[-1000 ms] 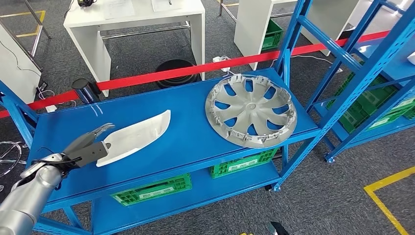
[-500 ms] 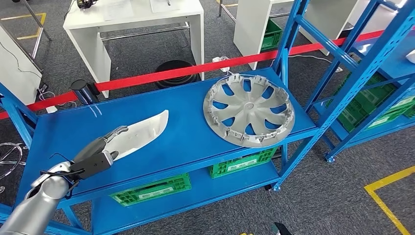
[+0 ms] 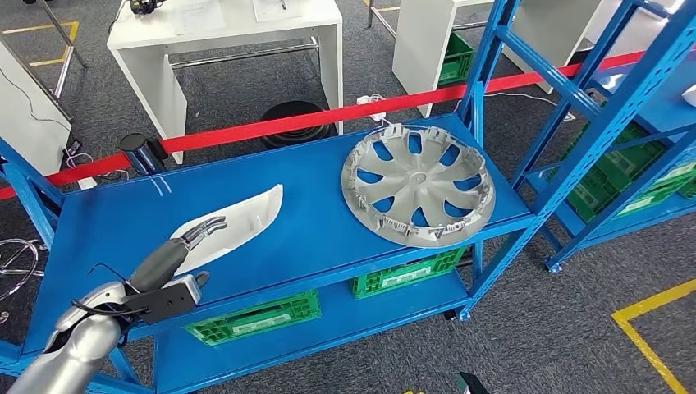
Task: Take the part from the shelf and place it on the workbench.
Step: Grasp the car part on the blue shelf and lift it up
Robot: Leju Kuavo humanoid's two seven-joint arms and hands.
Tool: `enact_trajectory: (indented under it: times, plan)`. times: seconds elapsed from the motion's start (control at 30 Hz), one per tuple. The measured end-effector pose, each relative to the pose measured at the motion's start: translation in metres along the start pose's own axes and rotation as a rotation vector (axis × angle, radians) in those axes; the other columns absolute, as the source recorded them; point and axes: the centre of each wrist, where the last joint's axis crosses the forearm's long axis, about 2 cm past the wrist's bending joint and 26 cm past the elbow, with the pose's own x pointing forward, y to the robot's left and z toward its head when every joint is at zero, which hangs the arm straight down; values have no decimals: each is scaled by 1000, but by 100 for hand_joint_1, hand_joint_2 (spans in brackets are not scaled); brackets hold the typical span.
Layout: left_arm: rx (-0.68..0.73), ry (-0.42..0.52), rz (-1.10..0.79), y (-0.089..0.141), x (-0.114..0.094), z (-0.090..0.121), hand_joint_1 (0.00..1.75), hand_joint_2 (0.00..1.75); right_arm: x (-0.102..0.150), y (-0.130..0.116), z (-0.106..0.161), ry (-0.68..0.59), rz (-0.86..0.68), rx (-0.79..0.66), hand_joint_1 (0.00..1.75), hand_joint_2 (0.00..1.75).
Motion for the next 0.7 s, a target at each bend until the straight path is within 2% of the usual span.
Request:
enact_trajectory:
  times: [0.03,0.17,0.53,0.67,0.7]
  plan:
    - [-4,-6,-4,-1,1,0,0,0,0,0,0,0,0,0,0,0]
    - [-15,7,-45,-4,5,1,0,175,0,0,0,0,0,0,0,0]
    - [-38,56,-144,-17,11,-9,0,175,0,0,0,3,-1,-2,0,0]
    - [-37,57,-163,-21,13,-14,0,0,0,0,0,7,-4,-2,0,0]
    - [-37,55,-162,-21,14,-16,0,0,0,0,0,7,-6,-2,0,0]
